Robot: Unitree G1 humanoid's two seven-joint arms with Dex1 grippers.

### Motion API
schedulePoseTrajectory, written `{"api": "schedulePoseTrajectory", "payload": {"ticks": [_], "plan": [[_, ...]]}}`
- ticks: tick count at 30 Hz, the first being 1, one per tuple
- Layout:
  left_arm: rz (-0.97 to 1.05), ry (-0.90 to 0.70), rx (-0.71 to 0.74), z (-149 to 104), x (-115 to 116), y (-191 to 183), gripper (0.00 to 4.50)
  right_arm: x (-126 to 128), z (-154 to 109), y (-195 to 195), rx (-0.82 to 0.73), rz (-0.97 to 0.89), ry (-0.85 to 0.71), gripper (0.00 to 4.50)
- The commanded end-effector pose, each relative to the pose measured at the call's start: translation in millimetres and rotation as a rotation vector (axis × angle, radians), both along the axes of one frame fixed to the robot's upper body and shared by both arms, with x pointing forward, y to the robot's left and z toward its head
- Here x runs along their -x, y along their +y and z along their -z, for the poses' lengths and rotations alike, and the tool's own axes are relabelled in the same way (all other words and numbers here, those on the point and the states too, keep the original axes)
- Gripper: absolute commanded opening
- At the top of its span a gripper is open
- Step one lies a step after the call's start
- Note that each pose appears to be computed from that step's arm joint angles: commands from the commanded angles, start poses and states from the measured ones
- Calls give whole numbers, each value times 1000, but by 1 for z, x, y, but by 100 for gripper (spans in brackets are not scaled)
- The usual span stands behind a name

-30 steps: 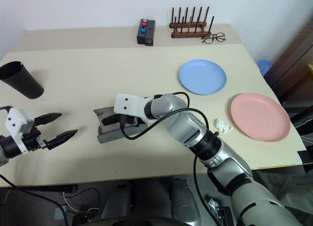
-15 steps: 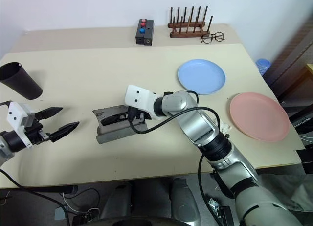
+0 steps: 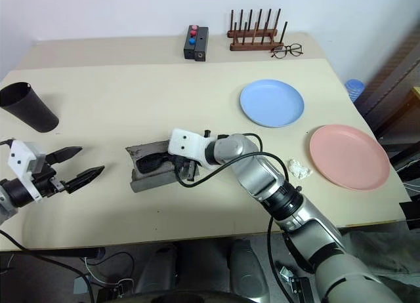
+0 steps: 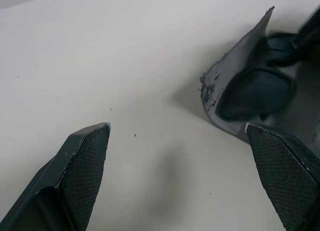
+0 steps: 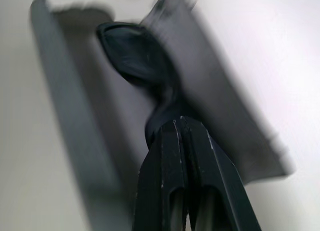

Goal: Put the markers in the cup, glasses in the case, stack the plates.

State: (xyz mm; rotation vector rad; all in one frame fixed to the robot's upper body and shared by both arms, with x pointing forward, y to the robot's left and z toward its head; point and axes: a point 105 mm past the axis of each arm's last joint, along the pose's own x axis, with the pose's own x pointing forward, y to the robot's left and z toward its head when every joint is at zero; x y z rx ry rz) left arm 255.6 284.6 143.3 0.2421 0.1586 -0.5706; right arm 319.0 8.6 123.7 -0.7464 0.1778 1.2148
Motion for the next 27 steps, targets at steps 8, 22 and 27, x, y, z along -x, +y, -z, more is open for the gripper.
{"api": "schedulePoseTrajectory", "payload": {"ticks": [8, 22, 27], "plan": [[4, -64, -23, -16, -5, 0, 450, 8, -22, -3, -46, -36, -16, 7], [82, 3, 46, -41, -94, -59, 64, 11, -67, -28, -163, -50, -98, 0], [204, 99, -62, -29, -116, -89, 64, 13, -68, -33, -167, -41, -108, 0]]}}
